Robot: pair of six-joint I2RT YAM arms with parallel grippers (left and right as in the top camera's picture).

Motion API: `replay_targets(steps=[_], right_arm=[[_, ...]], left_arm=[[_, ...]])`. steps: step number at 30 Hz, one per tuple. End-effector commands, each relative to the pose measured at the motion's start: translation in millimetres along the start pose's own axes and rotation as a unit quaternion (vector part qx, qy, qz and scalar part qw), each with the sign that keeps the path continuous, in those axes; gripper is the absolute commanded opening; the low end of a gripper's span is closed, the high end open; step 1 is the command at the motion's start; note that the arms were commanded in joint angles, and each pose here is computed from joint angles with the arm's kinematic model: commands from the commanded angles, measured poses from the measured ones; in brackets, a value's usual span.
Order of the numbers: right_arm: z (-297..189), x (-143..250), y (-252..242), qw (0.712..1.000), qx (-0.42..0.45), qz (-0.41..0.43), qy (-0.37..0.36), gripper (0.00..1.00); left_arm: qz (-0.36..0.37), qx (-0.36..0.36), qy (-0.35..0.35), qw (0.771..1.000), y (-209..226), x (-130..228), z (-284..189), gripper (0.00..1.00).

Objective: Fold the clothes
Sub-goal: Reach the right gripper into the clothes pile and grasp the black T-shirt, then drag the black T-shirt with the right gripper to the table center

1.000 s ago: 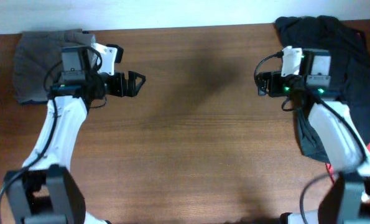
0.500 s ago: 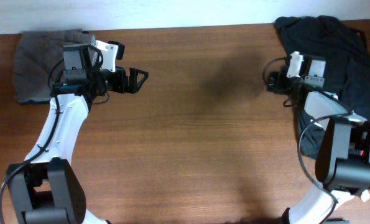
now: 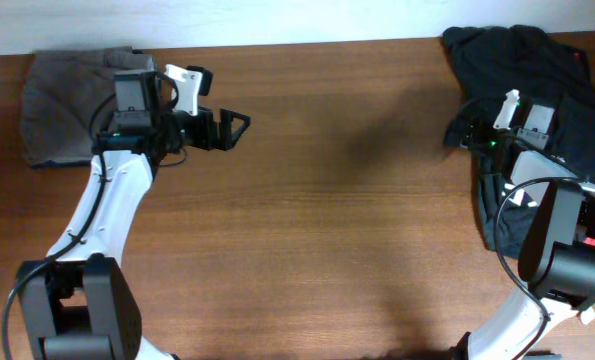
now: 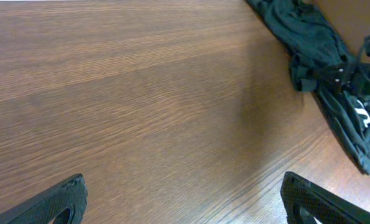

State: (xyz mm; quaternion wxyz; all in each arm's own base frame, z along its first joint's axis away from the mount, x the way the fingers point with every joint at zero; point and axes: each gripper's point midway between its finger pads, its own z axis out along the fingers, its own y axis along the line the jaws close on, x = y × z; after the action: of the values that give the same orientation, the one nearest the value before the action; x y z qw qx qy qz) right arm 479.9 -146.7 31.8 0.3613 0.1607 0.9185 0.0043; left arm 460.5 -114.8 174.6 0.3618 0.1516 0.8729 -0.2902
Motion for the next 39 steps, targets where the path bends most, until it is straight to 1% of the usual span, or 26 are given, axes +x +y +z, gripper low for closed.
replay_targets(steps=[1,3,6,9,14,17,20,22,26,28,30,33,34,35,39], right_arm=[[1.9,0.1,-12.6,1.000,0.029,0.007,0.005,0.81],[1.8,0.4,-12.8,1.000,0.029,0.006,0.006,0.81],[-1.4,-11.5,-14.4,1.000,0.029,0.007,-0.008,0.87],[-6.3,-21.1,-18.5,0.999,0.033,0.010,-0.014,0.89],[-13.6,-31.0,-22.7,0.999,0.036,0.015,-0.010,0.87],[-15.2,-32.4,-23.9,0.999,0.037,0.016,-0.005,0.82],[-14.2,-25.0,-24.3,0.999,0.038,0.018,0.009,0.76],[-13.2,-18.9,-23.3,0.999,0.036,0.018,0.020,0.70],[-8.8,-8.3,-23.9,0.998,0.037,0.020,0.037,0.46],[-5.6,-3.2,-24.4,0.998,0.037,0.021,0.045,0.38],[-2.6,1.3,-24.9,0.998,0.037,0.021,0.051,0.35],[0.5,4.6,-25.7,0.998,0.038,0.022,0.055,0.18],[0.5,4.0,-26.5,0.998,0.038,0.022,0.053,0.07],[0.4,3.2,-26.9,0.998,0.038,0.023,0.052,0.04],[-6.7,-9.8,-20.2,0.999,0.025,0.021,0.043,0.04]], left_arm=[[0.011,0.006,-0.010,1.000,-10.1,-10.5,1.0,0.99],[0.015,0.008,-0.012,1.000,-12.1,-11.6,1.9,0.99],[0.017,0.009,-0.015,1.000,-13.1,-13.0,2.4,0.99],[0.021,0.009,-0.019,1.000,-13.1,-15.5,2.3,0.99],[0.025,0.009,-0.024,0.999,-13.1,-18.0,2.2,0.99],[0.026,0.008,-0.026,0.999,-13.1,-18.7,2.2,0.99],[0.027,0.008,-0.027,0.999,-13.1,-19.7,2.1,0.99],[0.027,0.009,-0.028,0.999,-13.0,-20.0,2.3,0.99],[0.028,0.009,-0.029,0.999,-12.4,-20.3,3.2,0.99],[0.028,0.009,-0.028,0.999,-12.4,-19.9,3.2,0.99],[0.028,0.009,-0.028,0.999,-12.6,-19.8,3.3,0.99],[0.028,0.009,-0.028,0.999,-12.6,-19.9,3.3,0.99],[0.028,0.009,-0.028,0.999,-12.6,-19.9,3.3,0.99],[0.028,0.009,-0.028,0.999,-12.6,-19.9,3.3,0.99],[0.028,0.009,-0.028,0.999,-12.4,-20.0,3.2,0.99]])
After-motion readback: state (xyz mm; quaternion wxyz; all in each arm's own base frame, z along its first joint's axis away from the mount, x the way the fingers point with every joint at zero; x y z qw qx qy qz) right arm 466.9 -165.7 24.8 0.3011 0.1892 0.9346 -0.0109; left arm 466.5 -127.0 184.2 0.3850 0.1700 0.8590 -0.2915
